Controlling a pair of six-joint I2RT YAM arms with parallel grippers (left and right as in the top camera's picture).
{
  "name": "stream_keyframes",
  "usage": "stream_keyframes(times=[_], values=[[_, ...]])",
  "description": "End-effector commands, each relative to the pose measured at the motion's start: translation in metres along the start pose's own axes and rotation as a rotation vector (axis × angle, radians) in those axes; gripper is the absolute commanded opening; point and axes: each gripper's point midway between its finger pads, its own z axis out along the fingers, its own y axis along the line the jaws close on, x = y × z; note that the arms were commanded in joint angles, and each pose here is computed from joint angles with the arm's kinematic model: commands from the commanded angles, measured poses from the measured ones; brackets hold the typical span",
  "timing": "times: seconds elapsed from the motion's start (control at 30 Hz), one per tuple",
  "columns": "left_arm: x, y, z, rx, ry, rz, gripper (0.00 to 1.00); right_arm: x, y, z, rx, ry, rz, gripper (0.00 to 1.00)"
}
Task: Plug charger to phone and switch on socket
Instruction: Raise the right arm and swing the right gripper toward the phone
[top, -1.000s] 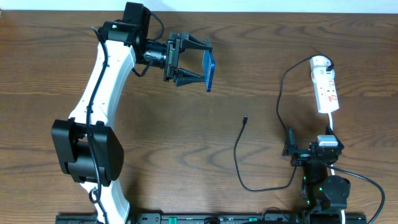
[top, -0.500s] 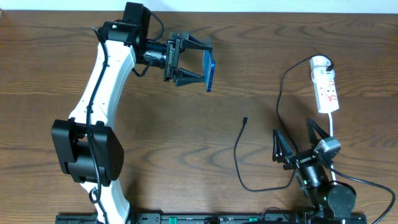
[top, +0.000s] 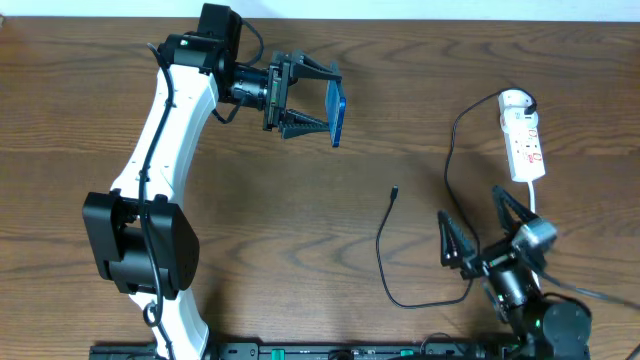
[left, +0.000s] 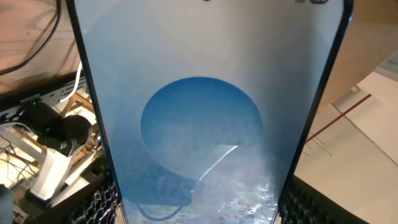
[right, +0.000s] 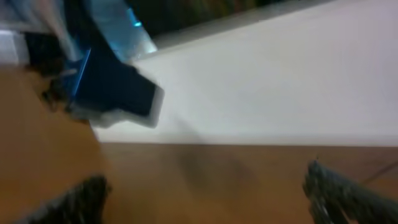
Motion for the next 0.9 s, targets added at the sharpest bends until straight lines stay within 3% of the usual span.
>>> stream_keyframes(times=[0.0, 0.3, 0.67, 0.87], values=[[0.020, -0.015, -0.004, 0.040, 0.038, 0.046, 0.61, 0.008, -0.028, 0.004, 0.151, 0.124, -0.122, 0.99], [0.020, -0.015, -0.004, 0.040, 0.038, 0.047, 0.61, 0.073, -0.043, 0.029, 0.125, 0.451, 0.025, 0.99], [0.020, -0.015, -0.004, 0.040, 0.038, 0.046, 0.61, 0.056, -0.041, 0.054, 0.081, 0.662, 0.057, 0.99], [0.020, -0.015, -0.004, 0.040, 0.038, 0.046, 0.61, 0.063, 0.003, 0.046, -0.140, 0.710, 0.208, 0.99]])
